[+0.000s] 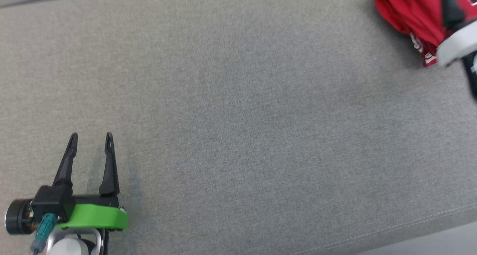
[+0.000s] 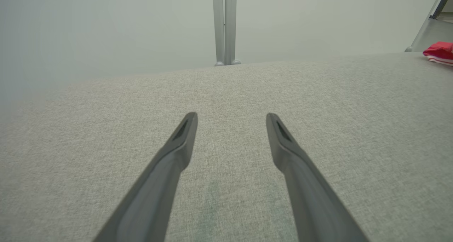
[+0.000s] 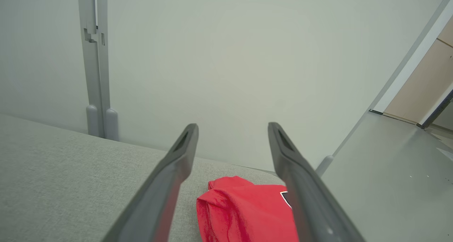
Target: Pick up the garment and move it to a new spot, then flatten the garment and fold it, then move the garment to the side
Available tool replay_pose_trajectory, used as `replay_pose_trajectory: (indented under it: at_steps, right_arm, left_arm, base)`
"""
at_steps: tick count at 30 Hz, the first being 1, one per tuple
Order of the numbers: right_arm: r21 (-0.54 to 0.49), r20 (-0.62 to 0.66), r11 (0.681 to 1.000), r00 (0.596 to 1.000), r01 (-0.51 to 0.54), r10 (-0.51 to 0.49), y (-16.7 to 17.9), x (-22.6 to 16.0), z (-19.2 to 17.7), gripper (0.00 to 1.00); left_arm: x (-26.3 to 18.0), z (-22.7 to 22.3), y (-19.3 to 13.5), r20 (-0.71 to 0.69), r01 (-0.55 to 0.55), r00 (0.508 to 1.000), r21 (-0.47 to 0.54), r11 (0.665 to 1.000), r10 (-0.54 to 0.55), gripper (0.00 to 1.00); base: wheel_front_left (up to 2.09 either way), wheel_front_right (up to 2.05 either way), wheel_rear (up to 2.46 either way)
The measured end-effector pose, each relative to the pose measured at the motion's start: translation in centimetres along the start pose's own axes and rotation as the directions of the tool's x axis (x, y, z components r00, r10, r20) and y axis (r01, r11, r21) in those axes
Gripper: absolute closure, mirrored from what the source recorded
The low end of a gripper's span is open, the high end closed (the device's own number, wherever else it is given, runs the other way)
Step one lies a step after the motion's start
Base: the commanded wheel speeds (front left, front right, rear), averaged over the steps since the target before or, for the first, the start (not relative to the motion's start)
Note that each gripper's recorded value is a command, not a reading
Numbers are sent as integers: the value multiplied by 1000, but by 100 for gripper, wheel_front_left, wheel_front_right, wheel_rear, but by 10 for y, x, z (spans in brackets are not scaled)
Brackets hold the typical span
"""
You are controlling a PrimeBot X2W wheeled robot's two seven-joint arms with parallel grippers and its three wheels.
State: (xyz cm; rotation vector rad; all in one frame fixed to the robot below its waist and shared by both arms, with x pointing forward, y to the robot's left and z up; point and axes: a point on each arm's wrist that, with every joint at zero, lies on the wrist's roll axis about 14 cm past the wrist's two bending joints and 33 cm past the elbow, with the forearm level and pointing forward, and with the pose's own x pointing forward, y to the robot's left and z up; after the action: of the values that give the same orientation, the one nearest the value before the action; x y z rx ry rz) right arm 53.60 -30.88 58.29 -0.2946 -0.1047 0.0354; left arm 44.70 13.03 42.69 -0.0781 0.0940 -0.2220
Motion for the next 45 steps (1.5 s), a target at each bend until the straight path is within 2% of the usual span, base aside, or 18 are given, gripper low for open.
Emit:
replay_pose_trajectory:
  at_steps: [4,9,20,32,45]
  right_arm:
    - [96,37,995,999,-28,24,34,-27,5,0]
    - [211,64,977,998,-21,8,57,-59,8,0]
    - [361,55,932,998,-35,16,109,-125,-2,0]
    - [421,53,906,998,-42,22,139,-172,0,0]
    - [443,61,895,998,-59,36,152,-180,3,0]
  left_arm:
    - [-19,11,4,14,-33,999,-2,999,33,0]
    - [-36,25,6,42,-55,998,-2,998,55,0]
    - [-75,41,15,80,-110,991,-12,994,110,0]
    - [-107,54,30,125,-174,977,-14,985,174,0]
    - [-120,56,38,137,-208,968,-20,978,209,0]
  base:
    - [0,0,0]
    - [0,0,0]
    - [0,0,0]
    - [0,0,0]
    - [0,0,0]
